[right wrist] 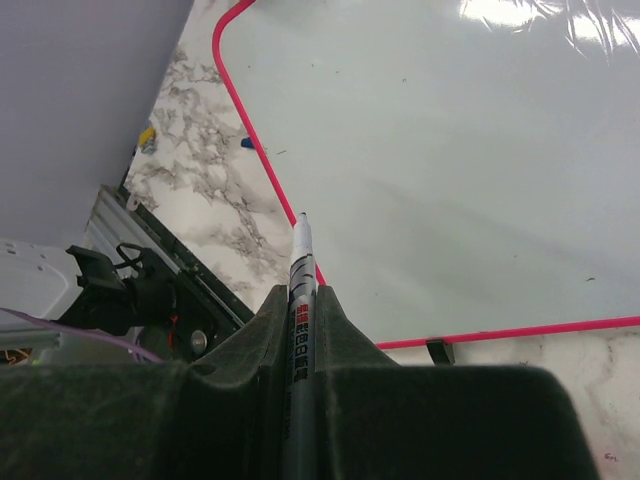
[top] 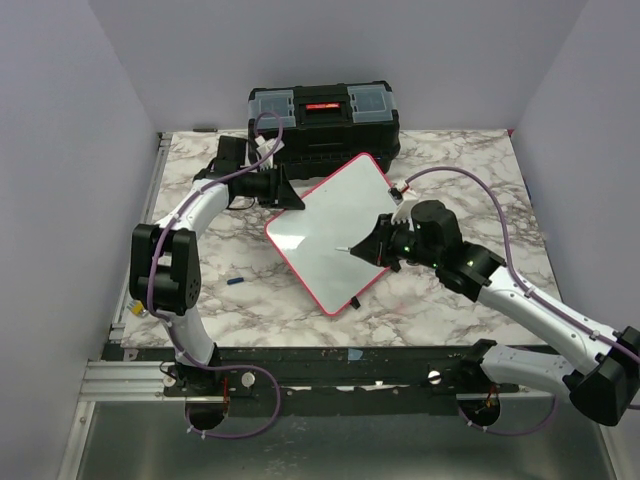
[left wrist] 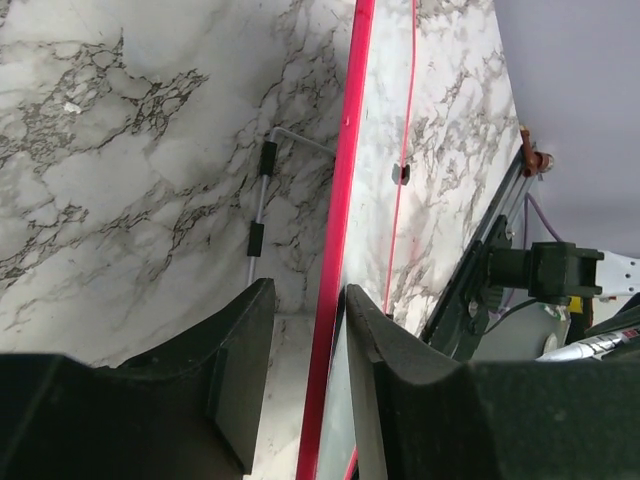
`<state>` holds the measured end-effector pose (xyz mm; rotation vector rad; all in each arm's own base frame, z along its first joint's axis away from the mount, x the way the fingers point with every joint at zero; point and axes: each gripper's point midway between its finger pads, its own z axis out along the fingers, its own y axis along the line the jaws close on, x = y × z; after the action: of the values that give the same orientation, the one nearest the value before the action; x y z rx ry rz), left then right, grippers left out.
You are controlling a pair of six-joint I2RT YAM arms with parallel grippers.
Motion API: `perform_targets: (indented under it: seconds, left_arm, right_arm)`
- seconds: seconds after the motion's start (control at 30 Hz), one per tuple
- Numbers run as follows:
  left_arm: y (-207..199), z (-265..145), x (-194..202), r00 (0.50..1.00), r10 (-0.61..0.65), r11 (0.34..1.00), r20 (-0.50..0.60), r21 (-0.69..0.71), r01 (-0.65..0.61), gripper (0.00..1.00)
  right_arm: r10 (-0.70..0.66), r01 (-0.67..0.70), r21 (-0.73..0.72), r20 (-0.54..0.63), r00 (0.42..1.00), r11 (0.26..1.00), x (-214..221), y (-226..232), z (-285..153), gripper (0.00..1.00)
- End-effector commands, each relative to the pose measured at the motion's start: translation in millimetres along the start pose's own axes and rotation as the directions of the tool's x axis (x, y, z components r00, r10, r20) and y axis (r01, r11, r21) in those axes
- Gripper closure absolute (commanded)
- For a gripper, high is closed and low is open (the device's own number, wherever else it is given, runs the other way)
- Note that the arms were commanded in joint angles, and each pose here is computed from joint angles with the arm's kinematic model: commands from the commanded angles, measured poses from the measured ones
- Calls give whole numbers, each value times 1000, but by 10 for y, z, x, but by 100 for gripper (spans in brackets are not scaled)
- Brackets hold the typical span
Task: Write a sentence on the whiteboard
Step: Hold the whiteboard on the whiteboard stand, then write a sentence on the whiteboard.
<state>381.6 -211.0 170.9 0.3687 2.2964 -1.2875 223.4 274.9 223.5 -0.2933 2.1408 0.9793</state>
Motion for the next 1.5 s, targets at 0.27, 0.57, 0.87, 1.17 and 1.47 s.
perform_targets:
  seconds: [0.27,0.57,0.87,1.17,1.47]
  left_arm:
    - [-94,41,17,1000,10,995,-20,99,-8,78]
    - [-226,-2,-16,999,39,994,3,104,-39,100]
    - [-356,-48,-67,997,77,995,31,68,-78,100]
    - [-433,-37,-77,995,89,995,52,43,-92,100]
    - [-466,-95,-70,991,108,994,73,19,-110,100]
  right_arm:
    - [3,-3,-32,-2,1000,999,-45,96,31,99]
    - [2,-2,-45,6,1000,999,-62,117,46,99]
    - [-5,2,77,42,999,997,-231,75,53,99]
    - [-112,104,253,17,994,962,-215,265,358,99]
    - [-143,140,319,-16,990,937,-109,374,598,99]
